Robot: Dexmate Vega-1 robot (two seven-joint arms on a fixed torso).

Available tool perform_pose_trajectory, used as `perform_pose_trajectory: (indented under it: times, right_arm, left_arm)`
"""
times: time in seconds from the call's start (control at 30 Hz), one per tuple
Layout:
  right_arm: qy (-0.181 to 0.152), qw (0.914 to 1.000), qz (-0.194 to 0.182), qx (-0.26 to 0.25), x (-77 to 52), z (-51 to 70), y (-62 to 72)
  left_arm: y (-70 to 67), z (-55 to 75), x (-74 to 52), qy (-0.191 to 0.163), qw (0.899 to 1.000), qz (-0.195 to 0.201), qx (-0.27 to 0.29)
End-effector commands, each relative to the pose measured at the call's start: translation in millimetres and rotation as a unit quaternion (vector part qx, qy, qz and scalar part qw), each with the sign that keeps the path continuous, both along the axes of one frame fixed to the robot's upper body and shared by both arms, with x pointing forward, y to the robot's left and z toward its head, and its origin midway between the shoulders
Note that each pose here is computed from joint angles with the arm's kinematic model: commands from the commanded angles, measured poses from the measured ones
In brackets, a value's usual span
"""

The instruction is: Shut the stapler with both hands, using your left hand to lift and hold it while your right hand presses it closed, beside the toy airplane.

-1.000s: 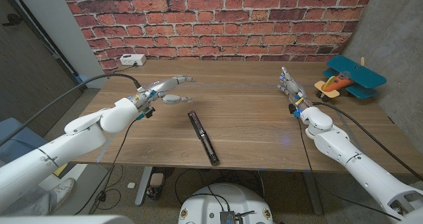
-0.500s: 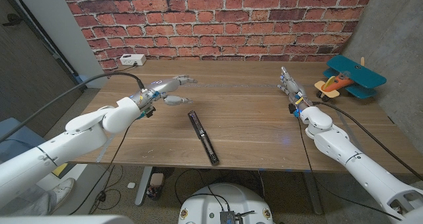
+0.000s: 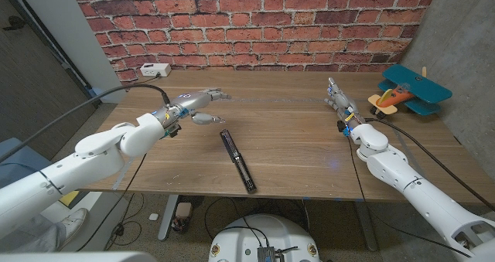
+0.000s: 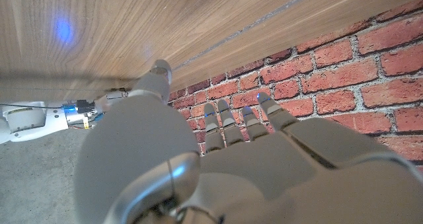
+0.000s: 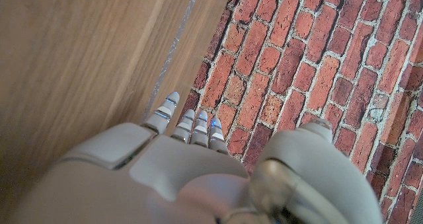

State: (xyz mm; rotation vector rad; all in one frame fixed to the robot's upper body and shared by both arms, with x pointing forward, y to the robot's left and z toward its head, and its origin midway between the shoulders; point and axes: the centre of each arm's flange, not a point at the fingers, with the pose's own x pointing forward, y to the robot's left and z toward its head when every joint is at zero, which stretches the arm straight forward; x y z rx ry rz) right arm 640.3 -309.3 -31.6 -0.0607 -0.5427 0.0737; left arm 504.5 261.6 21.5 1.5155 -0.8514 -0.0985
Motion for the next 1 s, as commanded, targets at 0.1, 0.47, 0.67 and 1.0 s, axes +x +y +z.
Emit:
perform_pose_trajectory:
  times: [0.1,0.47,0.67,1.0]
  right_arm:
    - [-0.010,0.9999,0.003,-0.008,-6.8,1.9,6.6]
    - [-0.020,0.9997,-0.005,-0.016,-16.1,1.1,7.4]
    - [-0.020,0.9996,-0.002,-0.018,-18.6,1.6,6.8]
    - [-0.018,0.9996,-0.004,-0.021,-19.7,1.8,4.4]
  left_arm:
    - [-8.1,1.5,-10.7,-0.048,0.997,0.025,0.052]
    - [-21.2,-2.6,-19.8,-0.056,0.994,0.032,0.092]
    - [-25.8,-5.5,-24.3,-0.067,0.990,0.052,0.113]
    - [-26.6,-9.8,-25.2,-0.063,0.987,0.069,0.129]
